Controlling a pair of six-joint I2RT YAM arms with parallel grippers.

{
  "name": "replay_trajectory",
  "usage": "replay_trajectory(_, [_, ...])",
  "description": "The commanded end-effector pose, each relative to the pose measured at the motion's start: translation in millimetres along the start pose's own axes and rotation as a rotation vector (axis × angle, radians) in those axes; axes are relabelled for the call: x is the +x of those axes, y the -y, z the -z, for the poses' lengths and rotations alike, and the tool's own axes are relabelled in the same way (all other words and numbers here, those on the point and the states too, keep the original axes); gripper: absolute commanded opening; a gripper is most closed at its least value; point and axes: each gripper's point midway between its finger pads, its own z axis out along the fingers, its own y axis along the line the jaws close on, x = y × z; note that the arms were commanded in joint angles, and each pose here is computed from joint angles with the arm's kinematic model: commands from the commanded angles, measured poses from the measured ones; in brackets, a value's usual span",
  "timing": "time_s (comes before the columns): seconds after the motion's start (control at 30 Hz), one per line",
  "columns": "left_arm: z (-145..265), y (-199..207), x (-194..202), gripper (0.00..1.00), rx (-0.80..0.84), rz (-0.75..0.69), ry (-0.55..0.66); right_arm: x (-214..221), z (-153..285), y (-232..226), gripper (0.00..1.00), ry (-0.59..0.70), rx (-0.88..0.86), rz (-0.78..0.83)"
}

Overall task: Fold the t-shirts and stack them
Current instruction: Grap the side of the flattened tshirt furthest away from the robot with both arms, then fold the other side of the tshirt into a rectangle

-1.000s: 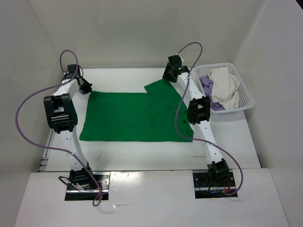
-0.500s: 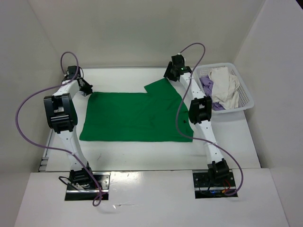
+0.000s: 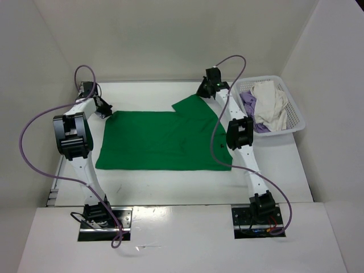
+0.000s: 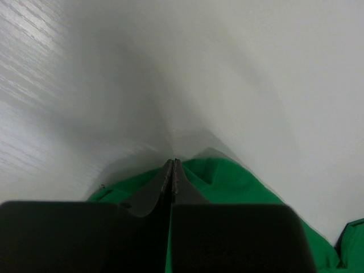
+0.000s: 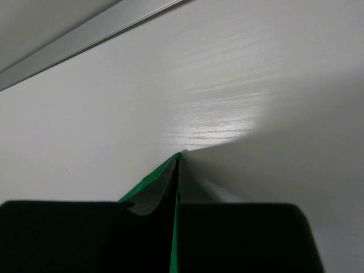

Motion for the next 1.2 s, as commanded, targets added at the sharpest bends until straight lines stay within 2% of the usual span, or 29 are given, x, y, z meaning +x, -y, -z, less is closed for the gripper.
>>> replay_trajectory(0.0, [7.9, 5.4, -4.3, 0.0, 0.036, -0.016, 0.013, -23.1, 20.3, -6.9, 0.0, 0.025, -0.007, -0.011])
replay_trajectory(0.1, [16.4, 8.5, -5.1, 0.0, 0.053, -0.017, 0.02, -52.7, 64.2, -37.2, 0.0, 0.061, -0.049, 0.019])
replay_trajectory(0.23, [30.9, 7.7, -0.2, 0.0, 0.083, -0.019, 0.04, -57.8, 111.6, -54.2, 0.0, 0.013, -0.057, 0.041])
replay_trajectory(0.3, [35.1, 3.8, 4.9, 0.0, 0.078, -0.019, 0.034, -46.9, 122.2, -46.3, 0.0, -0.037, -0.02, 0.058])
replay_trajectory(0.33, [34.0, -2.9, 6.0, 0.0, 0.075, -0.008, 0.022, -59.5, 148.9, -59.5, 0.0, -0.01, -0.04, 0.062])
replay_trajectory(0.4, [44.2, -5.9, -5.0, 0.0, 0.091, 0.008, 0.048, -40.3, 154.9, -45.7, 0.0, -0.063, -0.002, 0.054])
replay_trajectory(0.43, [46.9, -5.3, -2.6, 0.0, 0.1, 0.007, 0.041, -28.8, 175.7, -40.1, 0.0, -0.083, 0.014, 0.04])
replay_trajectory(0.5, [57.4, -4.8, -7.9, 0.0, 0.115, 0.013, 0.055, -29.8, 193.0, -44.2, 0.0, -0.042, -0.016, 0.023])
replay_trajectory(0.6, [68.4, -3.4, -9.1, 0.0, 0.143, 0.017, 0.061, 12.5, 217.3, -15.0, 0.0, -0.127, 0.049, 0.01])
replay_trajectory(0.67, [75.9, -5.2, -9.2, 0.0, 0.158, 0.021, 0.067, 9.8, 246.8, -18.7, 0.0, -0.083, 0.027, 0.025])
replay_trajectory(0.73, [84.9, -1.4, -9.7, 0.0, 0.177, 0.018, 0.072, 37.2, 257.0, 0.9, 0.0, -0.132, 0.064, 0.018])
replay_trajectory(0.77, [88.3, 0.2, -11.5, 0.0, 0.183, 0.017, 0.08, 33.6, 274.8, -4.2, 0.0, -0.102, 0.042, 0.022])
replay_trajectory(0.87, [102.1, -1.4, -4.0, 0.0, 0.194, 0.016, 0.075, 69.6, 295.1, 20.5, 0.0, -0.152, 0.078, 0.015])
replay_trajectory(1.03, [131.4, -12.2, 8.1, 0.0, 0.205, 0.019, 0.099, 94.4, 324.8, 41.7, 0.0, -0.152, 0.115, 0.015])
replay_trajectory(1.07, [129.6, -22.1, 21.8, 0.0, 0.188, 0.023, 0.076, 103.9, 333.3, 47.9, 0.0, -0.163, 0.123, 0.014])
replay_trajectory(1.17, [138.8, -40.4, 26.1, 0.0, 0.164, 0.05, 0.078, 126.5, 342.3, 63.6, 0.0, -0.203, 0.153, -0.001])
